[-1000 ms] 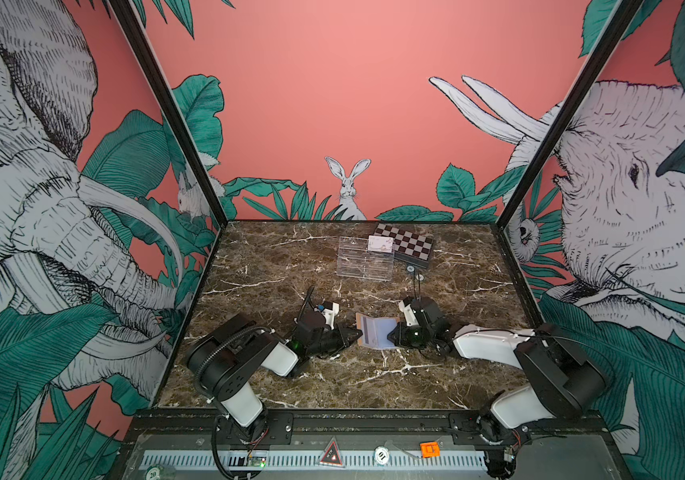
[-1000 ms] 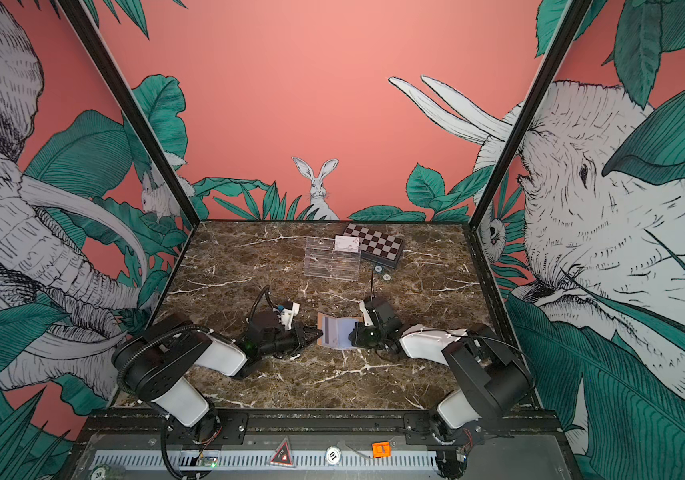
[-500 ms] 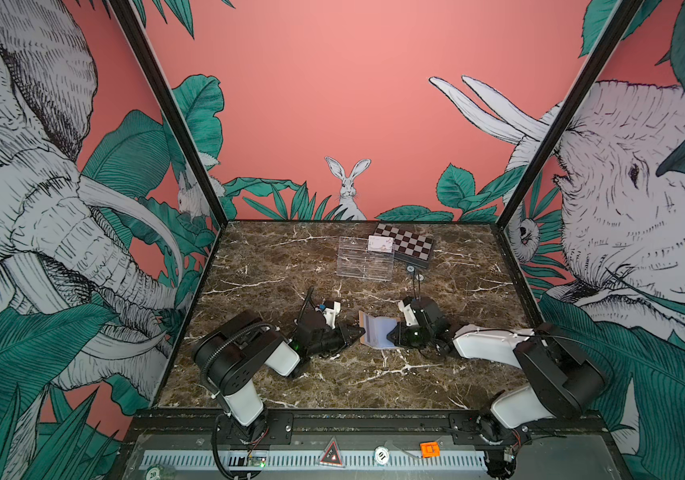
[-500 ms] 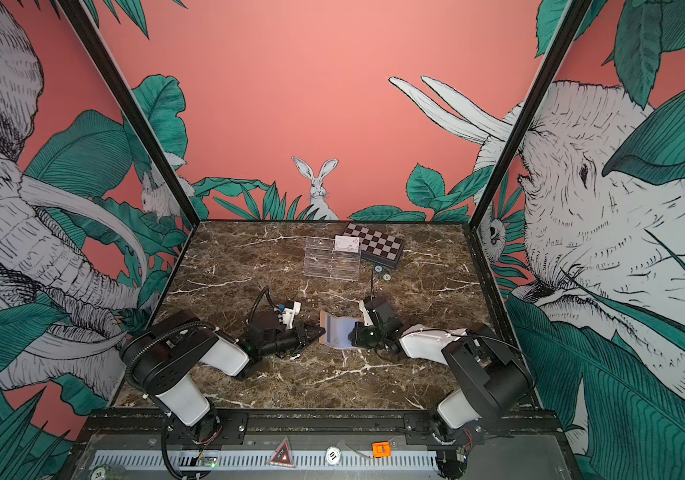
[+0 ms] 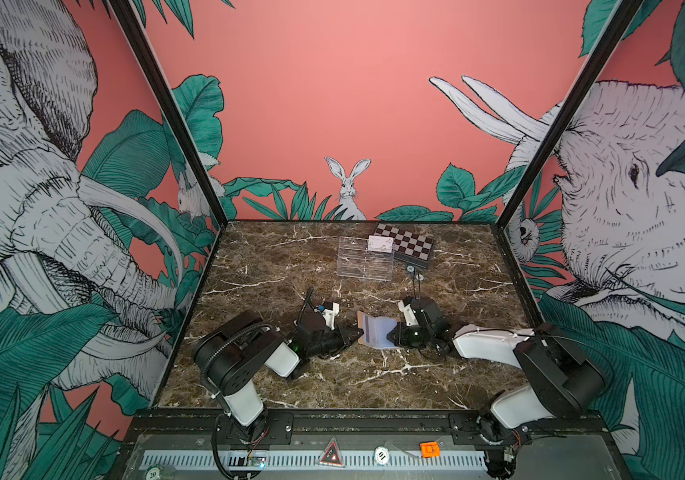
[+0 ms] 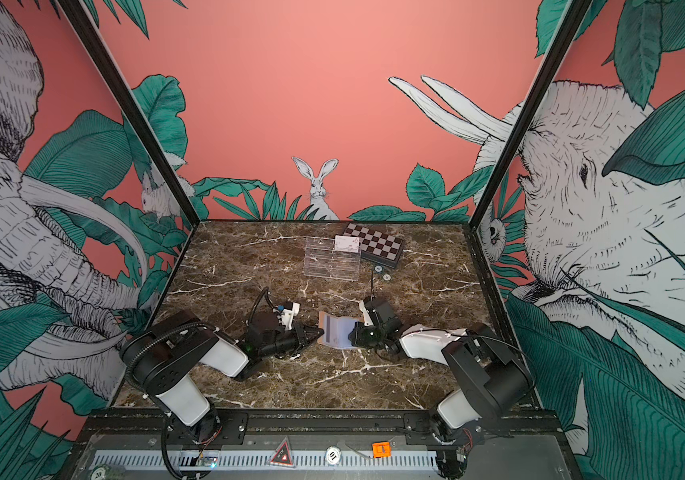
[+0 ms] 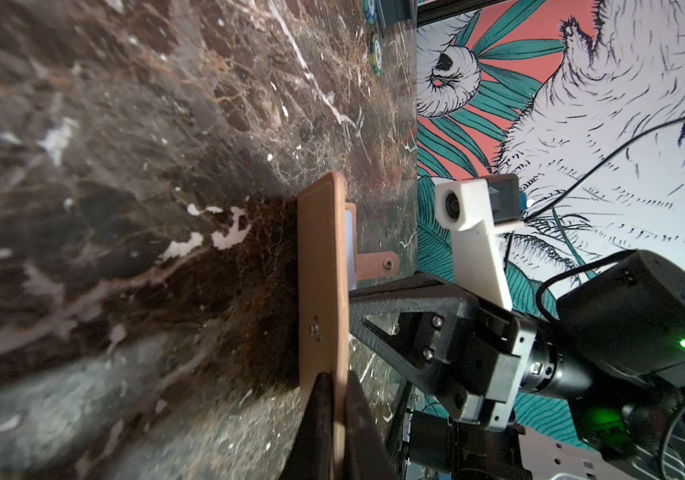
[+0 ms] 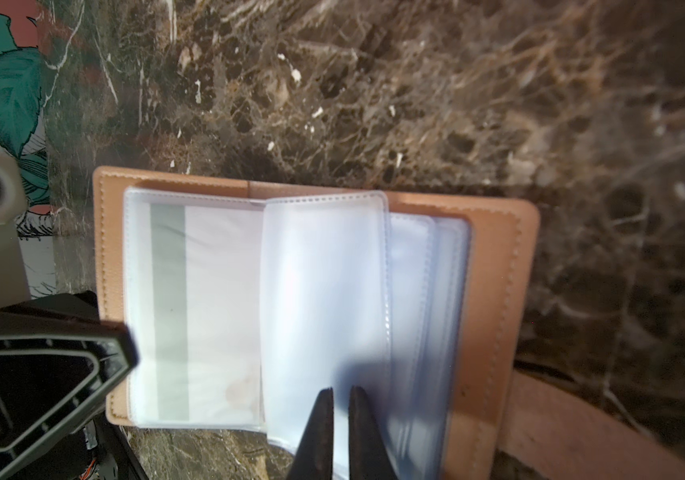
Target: Take the credit cards out of the card holder
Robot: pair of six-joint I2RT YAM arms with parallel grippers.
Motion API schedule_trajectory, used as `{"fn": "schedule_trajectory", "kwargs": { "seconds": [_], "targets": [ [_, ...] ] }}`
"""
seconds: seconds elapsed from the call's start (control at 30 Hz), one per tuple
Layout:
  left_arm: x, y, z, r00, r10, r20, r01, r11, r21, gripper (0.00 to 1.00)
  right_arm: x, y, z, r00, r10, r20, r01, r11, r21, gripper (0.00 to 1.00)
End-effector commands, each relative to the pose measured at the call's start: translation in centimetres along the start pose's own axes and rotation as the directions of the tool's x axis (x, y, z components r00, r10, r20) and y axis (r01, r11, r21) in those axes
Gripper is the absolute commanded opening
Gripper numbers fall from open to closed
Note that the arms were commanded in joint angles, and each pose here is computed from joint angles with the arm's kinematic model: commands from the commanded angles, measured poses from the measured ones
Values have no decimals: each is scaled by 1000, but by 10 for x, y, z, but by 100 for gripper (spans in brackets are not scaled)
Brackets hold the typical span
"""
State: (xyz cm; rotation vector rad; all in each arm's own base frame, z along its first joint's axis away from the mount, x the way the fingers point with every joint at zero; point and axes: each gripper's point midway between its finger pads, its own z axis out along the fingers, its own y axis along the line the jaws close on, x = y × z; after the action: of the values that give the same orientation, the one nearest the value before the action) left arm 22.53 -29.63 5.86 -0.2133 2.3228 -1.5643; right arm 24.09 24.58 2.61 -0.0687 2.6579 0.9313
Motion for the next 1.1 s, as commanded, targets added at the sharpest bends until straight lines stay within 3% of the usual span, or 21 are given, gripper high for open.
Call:
{"fn": "schedule_trajectory", "kwargs": {
  "seconds": [0.0,0.13,0.3,0.43,0.63,0.8,1.07],
  "targets": [
    [0,-4,-4,1000,15,15,-15,1000,13,9,17,-17,5,999,8,-53,-5,998,63,10],
    [-1,-6,-5,1000,19,18,-19,1000,17,9,18,-18,5,998,10,-56,-7,998,63,10],
    [-1,-8,-5,1000,23,19,-23,999,26,2,16,-14,3,999,4,-49,-2,999,51,11],
    [-2,-13,-5,999,31,19,-32,999,43,0,8,-3,-4,1000,-12,-21,13,1000,20,18],
    [-2,-18,-6,999,36,21,-37,997,60,0,-9,19,-24,998,-44,41,45,999,-24,49],
    [-3,-19,-7,999,42,24,-43,997,63,0,-23,32,-45,993,-73,94,74,997,-10,67],
    [-3,-22,-6,999,47,25,-48,997,66,0,-19,37,-48,993,-113,27,110,989,97,81]
  ]
}}
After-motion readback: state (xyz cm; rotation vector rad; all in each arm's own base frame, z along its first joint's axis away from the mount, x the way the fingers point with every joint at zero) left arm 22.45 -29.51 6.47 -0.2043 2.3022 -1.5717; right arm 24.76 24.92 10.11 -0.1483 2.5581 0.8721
